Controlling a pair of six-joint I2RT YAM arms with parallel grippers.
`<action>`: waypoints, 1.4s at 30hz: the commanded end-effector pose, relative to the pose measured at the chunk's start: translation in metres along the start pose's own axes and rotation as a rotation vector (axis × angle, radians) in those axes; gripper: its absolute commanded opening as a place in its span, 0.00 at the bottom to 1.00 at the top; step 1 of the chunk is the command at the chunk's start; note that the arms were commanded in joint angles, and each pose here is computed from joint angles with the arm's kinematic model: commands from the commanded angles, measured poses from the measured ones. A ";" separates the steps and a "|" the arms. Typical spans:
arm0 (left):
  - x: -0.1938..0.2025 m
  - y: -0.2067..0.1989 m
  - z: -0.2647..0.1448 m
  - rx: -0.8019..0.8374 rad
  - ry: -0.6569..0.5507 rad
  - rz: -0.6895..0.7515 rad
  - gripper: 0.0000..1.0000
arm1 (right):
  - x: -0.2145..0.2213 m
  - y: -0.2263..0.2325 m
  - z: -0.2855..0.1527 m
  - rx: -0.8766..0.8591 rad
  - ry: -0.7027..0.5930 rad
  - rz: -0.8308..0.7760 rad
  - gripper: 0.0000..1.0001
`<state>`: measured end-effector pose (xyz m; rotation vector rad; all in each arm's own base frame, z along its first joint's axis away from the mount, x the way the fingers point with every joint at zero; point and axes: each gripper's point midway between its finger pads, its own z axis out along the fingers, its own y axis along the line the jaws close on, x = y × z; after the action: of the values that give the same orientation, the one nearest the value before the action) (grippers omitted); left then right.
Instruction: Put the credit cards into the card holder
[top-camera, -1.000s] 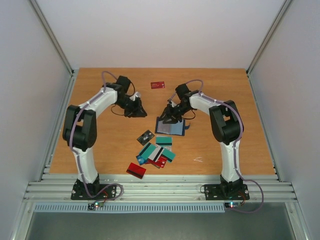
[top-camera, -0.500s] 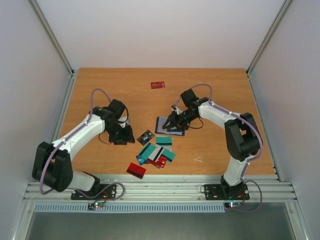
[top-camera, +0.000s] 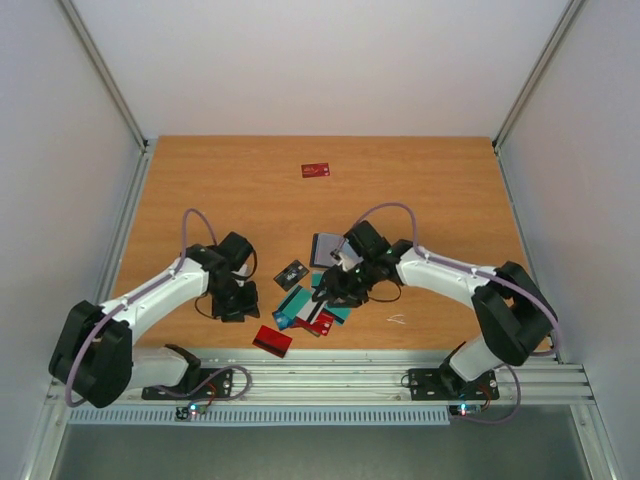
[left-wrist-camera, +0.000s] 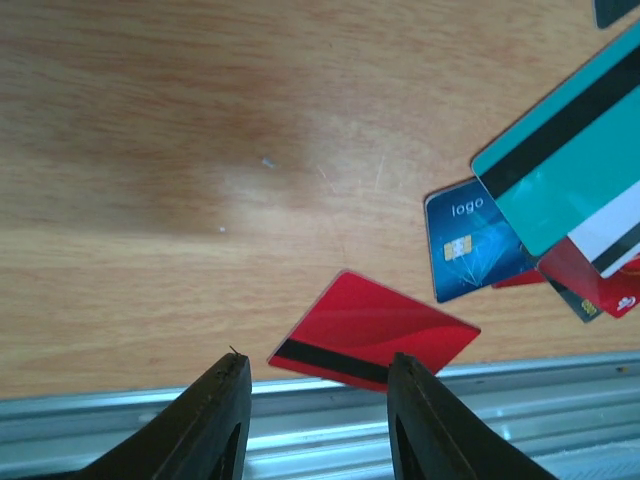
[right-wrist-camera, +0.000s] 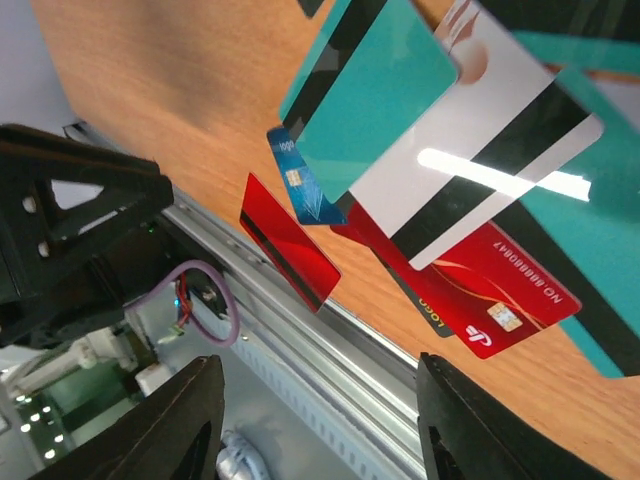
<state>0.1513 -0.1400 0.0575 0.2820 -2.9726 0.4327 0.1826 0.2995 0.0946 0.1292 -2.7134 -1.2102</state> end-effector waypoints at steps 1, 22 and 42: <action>-0.010 -0.001 0.006 0.036 -0.078 -0.044 0.40 | 0.009 0.006 0.009 0.024 -0.104 0.021 0.57; 0.003 0.002 0.026 0.084 -0.025 -0.043 0.29 | 0.061 0.034 0.116 0.052 -0.249 0.069 0.71; 0.023 0.003 0.053 0.112 0.130 -0.113 0.28 | 0.055 0.012 0.151 0.031 -0.323 0.194 0.64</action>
<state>0.1278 -0.1534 0.0161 0.3985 -2.8252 0.5592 0.0819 0.4122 0.0195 -0.2434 -2.8622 -1.1936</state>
